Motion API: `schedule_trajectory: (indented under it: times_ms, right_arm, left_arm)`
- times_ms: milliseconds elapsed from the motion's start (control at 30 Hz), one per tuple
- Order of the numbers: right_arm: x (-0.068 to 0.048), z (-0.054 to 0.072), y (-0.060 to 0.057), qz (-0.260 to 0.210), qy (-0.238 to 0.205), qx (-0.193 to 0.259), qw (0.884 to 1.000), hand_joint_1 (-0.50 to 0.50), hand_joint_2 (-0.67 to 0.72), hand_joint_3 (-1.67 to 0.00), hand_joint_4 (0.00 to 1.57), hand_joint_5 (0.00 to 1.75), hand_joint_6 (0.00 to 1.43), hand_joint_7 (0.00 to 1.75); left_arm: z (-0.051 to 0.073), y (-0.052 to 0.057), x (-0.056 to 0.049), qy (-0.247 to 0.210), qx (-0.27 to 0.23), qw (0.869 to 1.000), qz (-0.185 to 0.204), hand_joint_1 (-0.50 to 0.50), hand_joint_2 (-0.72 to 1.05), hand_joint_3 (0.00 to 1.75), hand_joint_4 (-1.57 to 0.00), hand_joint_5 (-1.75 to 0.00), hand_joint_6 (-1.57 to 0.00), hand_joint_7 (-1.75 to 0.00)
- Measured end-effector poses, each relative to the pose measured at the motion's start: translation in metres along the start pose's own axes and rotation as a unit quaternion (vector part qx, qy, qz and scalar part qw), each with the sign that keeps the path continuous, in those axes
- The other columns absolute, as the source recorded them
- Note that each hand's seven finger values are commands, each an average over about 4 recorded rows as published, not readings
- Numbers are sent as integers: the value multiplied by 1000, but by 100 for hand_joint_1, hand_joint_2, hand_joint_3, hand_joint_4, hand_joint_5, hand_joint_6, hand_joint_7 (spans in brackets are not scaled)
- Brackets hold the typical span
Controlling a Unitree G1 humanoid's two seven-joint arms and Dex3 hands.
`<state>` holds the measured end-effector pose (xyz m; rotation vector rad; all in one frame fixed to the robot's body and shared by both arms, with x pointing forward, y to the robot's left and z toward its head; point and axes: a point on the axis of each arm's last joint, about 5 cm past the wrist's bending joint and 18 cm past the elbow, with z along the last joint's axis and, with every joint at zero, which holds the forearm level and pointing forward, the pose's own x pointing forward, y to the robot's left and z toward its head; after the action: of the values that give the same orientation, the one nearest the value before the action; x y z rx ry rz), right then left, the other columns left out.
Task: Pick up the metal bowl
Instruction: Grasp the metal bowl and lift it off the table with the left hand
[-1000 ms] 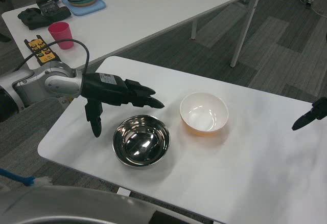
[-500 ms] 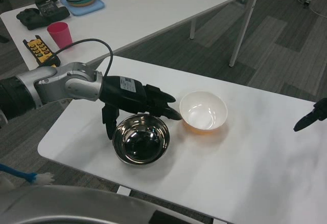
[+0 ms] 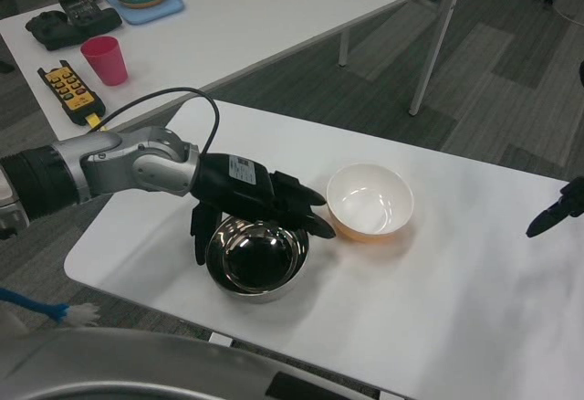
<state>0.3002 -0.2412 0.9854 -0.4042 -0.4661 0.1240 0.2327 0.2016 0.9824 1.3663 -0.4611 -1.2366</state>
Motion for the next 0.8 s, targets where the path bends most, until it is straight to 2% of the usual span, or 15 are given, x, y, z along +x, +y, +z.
schedule_trajectory:
  times_ms: [67, 167, 533, 800]
  right_arm:
    - [0, 0, 0, 0, 0, 1, 1000, -42, 60, 0, 0, 0, 0, 0]
    - [0, 0, 0, 0, -1, 3, 1000, -42, 60, 0, 0, 0, 0, 0]
    - [1, 2, 0, -1, -10, 8, 1000, -42, 60, 0, 0, 0, 0, 0]
    - [1, 3, 1, -1, -12, 8, 1000, -42, 60, 0, 0, 0, 0, 0]
  left_arm:
    - [0, -1, 0, 0, -3, 1000, 4, -48, 5, 0, -4, 0, 0, -28]
    - [1, -2, 2, -3, -7, 1000, 9, -48, -2, 0, -4, 0, 0, -28]
    - [1, -4, 3, -5, -4, 1000, 6, -48, -2, 0, 0, 0, 0, -28]
    - [3, -5, 1, -26, 3, 1000, 9, -48, 7, 0, 0, 0, 0, -28]
